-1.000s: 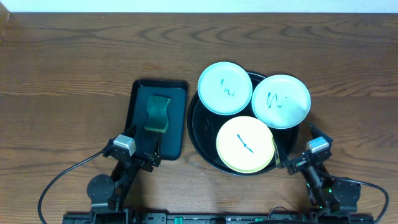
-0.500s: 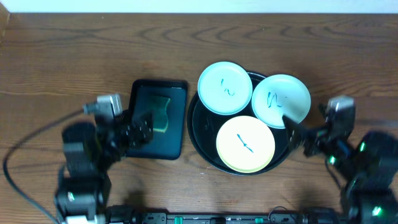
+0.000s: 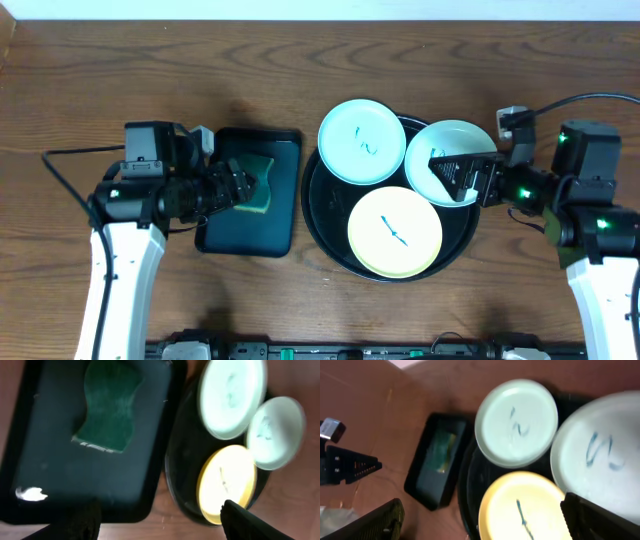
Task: Clean dirty plates on tray and stack at the side
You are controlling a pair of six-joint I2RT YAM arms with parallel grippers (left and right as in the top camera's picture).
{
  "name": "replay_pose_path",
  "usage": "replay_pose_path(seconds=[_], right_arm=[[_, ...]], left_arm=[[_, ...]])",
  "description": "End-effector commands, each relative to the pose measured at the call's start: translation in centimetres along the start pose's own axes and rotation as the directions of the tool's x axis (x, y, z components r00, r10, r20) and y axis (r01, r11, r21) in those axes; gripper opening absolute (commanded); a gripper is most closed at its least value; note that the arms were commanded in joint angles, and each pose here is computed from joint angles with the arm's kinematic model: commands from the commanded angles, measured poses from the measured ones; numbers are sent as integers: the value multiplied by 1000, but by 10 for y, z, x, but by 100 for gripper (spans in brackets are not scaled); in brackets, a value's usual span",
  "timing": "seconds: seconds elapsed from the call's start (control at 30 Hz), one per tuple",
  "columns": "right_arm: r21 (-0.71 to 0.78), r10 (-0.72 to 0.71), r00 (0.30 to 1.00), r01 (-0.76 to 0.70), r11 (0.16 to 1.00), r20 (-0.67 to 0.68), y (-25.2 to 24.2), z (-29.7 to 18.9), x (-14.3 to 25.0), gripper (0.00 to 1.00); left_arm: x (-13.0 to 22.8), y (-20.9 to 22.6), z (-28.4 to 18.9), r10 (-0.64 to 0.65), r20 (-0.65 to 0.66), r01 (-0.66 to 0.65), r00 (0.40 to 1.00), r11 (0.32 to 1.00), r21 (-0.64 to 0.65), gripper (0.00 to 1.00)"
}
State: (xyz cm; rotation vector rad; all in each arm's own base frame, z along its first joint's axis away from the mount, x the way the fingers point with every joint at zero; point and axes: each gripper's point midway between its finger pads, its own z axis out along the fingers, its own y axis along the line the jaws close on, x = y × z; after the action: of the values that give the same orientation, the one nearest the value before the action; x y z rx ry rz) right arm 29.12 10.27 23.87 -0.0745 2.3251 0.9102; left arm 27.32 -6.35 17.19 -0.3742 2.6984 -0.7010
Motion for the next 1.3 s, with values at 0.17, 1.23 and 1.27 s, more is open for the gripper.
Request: replay_pose_path(seconds=[0.17,1.23,1.27], right_arm=[[145,50,996,-39,989,-69,-17,3,19,95],[235,95,987,-62,970,-132,-30,4,38,60],[259,99,983,-57,964,-152,-34,7,45,57]], left_arm=[[-17,42,35,92,-21,-93,996,931,-353,69],[-45,53,104,166,-73,-180,984,860,-477,7],[-45,49,94,172,-57,-178,983,865,-469,8]])
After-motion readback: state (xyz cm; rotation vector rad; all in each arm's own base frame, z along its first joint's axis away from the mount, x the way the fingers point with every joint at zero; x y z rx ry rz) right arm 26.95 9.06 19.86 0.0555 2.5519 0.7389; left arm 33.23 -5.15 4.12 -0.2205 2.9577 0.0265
